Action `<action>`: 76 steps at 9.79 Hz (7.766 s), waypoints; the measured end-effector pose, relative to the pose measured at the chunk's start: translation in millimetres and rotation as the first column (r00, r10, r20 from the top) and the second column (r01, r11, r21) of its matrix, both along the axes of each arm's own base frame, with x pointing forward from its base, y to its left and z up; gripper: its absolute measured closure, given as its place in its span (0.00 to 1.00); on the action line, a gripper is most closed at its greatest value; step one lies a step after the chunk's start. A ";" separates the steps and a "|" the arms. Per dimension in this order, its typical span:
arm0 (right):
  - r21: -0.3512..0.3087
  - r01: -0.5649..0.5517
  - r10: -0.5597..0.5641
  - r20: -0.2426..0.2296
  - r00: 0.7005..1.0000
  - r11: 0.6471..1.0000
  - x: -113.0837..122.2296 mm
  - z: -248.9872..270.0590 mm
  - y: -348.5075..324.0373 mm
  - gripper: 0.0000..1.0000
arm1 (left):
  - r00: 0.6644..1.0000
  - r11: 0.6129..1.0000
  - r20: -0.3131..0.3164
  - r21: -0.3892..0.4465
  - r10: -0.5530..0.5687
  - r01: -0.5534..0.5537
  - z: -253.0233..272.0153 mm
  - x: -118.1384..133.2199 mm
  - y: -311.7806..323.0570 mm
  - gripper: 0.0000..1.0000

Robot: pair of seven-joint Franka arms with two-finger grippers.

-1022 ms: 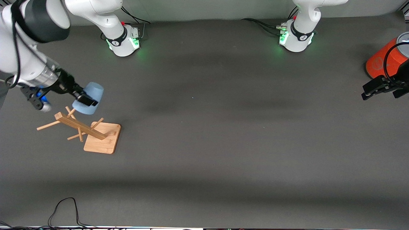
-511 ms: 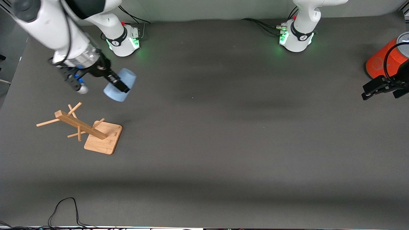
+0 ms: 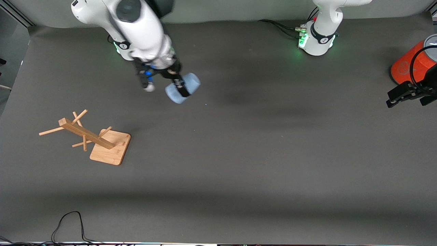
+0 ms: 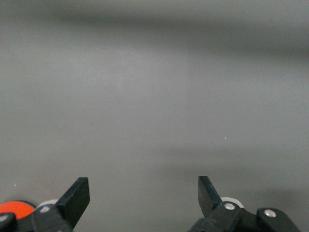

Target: Rotate and upright cup with both arms

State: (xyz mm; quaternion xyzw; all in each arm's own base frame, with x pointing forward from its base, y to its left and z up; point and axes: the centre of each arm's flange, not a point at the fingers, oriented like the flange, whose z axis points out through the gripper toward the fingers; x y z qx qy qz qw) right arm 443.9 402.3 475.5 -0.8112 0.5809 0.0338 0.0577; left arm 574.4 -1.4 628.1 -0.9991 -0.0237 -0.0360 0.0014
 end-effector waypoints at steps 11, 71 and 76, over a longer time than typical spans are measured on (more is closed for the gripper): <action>-0.233 0.352 -0.352 0.040 0.935 0.907 -37.9 -256.7 173.0 0.21 | 0.999 0.999 0.006 -0.002 -0.037 0.037 -35.2 30.6 -22.0 0.00; -0.099 -0.917 0.921 -0.006 0.389 0.387 128.3 112.3 -434.6 0.00 | 0.988 0.999 -0.153 0.000 0.033 -0.033 -388.8 -151.4 -448.4 0.31; -0.094 -0.917 0.921 -0.008 0.390 0.388 128.4 110.8 -435.2 0.00 | 0.973 0.986 -0.163 0.037 0.164 -0.160 -248.4 -64.6 -393.6 0.00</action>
